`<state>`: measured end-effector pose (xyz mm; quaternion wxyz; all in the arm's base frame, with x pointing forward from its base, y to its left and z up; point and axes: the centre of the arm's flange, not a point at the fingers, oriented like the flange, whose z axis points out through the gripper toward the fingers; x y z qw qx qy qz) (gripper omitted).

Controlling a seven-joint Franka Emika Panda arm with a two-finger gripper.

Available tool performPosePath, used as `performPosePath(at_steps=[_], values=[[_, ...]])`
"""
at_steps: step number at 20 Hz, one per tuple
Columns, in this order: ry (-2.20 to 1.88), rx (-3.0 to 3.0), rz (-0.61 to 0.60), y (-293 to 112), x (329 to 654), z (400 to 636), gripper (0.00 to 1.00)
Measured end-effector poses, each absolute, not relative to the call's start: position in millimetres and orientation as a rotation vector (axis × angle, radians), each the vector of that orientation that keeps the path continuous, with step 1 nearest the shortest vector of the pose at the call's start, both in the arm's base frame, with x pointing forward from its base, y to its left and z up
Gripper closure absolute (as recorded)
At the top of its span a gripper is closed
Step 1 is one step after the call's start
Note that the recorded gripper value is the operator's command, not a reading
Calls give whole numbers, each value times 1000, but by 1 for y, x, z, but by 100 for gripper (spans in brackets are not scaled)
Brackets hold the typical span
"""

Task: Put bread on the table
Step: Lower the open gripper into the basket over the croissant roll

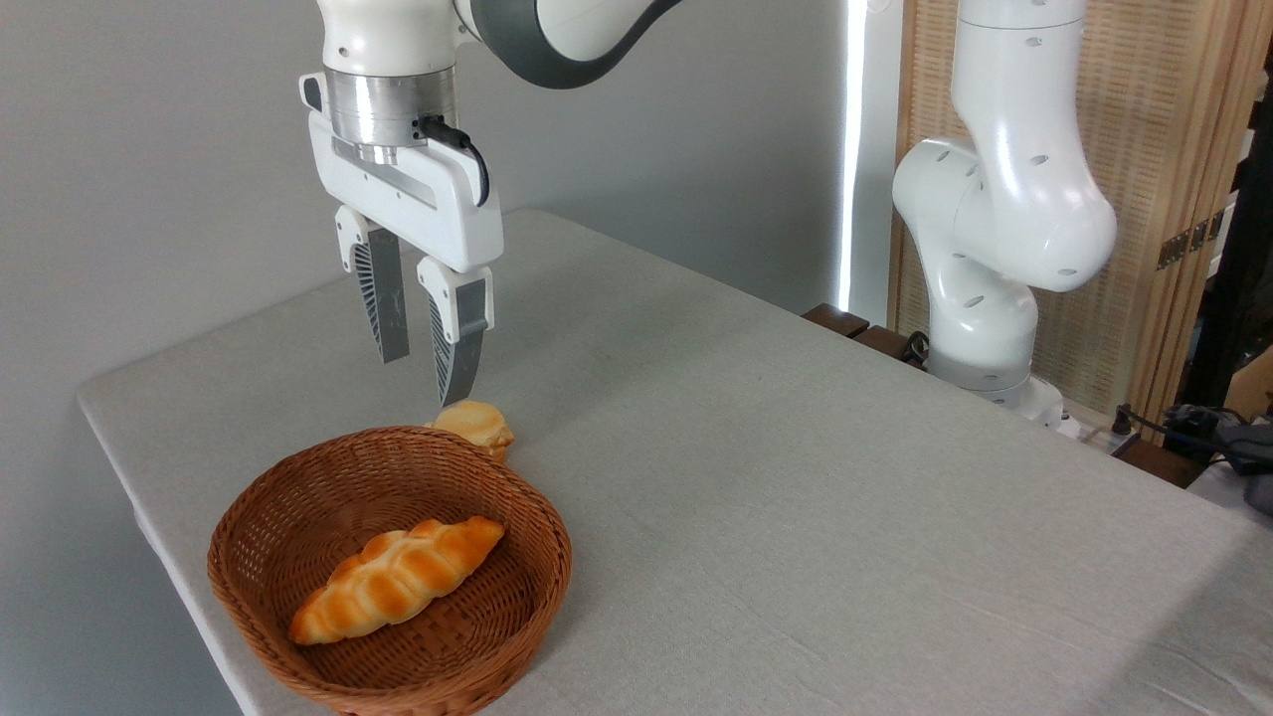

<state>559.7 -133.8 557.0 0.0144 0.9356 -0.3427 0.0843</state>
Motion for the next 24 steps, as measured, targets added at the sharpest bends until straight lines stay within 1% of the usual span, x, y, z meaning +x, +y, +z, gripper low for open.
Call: performPosePath(at_steps=[4, 7, 10, 16, 19, 24], values=[[-1065, 2914, 256, -134, 563, 550, 0], [-1062, 2916, 295, -135, 571, 545, 0], [-1046, 2923, 307, -130, 579, 535, 0], [-984, 2953, 260, -107, 593, 510, 0], [-971, 2967, 287, -101, 603, 499, 0], [-983, 2994, 299, -96, 613, 484, 0]])
